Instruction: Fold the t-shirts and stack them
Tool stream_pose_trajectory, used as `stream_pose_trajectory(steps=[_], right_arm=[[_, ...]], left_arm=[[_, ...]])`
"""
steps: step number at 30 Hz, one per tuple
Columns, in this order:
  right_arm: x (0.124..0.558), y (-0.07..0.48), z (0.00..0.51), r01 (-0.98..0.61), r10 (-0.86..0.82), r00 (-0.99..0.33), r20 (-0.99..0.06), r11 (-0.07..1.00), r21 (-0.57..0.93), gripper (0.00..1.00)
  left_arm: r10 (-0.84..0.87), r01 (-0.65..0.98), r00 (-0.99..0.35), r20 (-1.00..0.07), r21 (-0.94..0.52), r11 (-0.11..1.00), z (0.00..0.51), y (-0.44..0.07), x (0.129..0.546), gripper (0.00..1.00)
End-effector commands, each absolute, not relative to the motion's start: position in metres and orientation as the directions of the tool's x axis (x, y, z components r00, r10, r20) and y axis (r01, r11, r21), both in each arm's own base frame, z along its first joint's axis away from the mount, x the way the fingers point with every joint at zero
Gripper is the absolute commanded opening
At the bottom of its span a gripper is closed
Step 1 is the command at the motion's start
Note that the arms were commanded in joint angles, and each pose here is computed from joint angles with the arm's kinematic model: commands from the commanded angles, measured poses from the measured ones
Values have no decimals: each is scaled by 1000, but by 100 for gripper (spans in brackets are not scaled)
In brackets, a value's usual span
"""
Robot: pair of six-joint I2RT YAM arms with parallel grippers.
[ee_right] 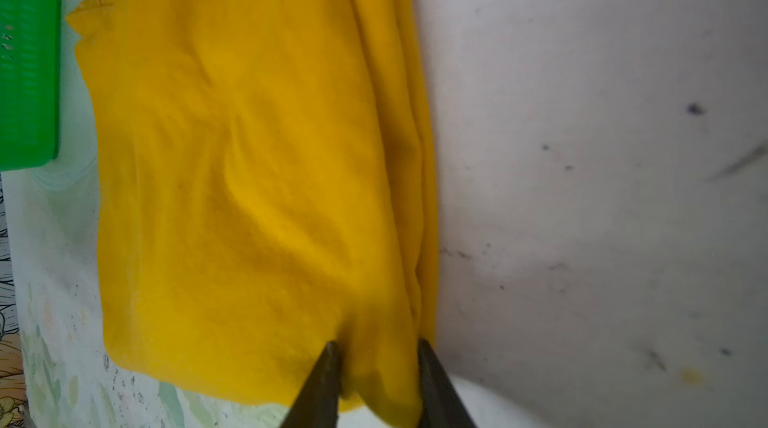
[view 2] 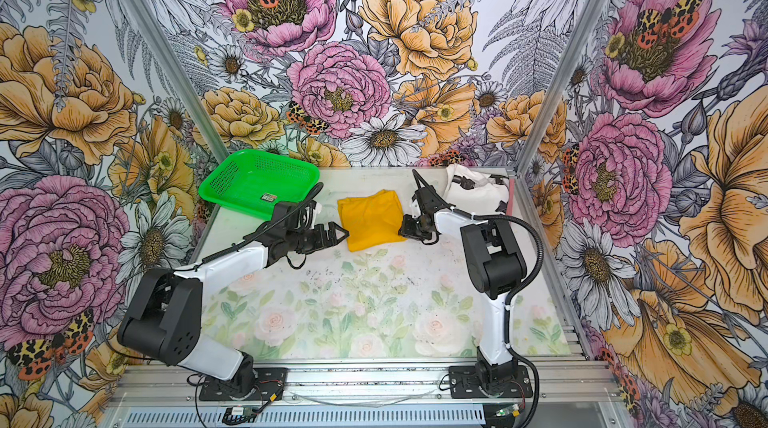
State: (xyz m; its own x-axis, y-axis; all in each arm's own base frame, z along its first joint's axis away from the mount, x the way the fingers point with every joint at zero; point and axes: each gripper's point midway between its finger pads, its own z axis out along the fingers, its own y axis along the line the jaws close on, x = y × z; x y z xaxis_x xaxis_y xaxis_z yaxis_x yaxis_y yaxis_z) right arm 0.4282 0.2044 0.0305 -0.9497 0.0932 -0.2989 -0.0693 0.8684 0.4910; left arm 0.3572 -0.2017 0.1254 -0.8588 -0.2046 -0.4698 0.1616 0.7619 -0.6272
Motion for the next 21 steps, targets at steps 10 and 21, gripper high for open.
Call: stream_pose_trajectory(steps=[10,21], right_arm=[[305,174,37,-50,74,-959,-273,906,421,1],[239,104,78,34,158,-920,-357,943,330,79]], left_arm=[[-164,156,-860,-483,-555,817,112,-200,350,99],[3,255,-914,-406,-567,783,84,-271,322,99]])
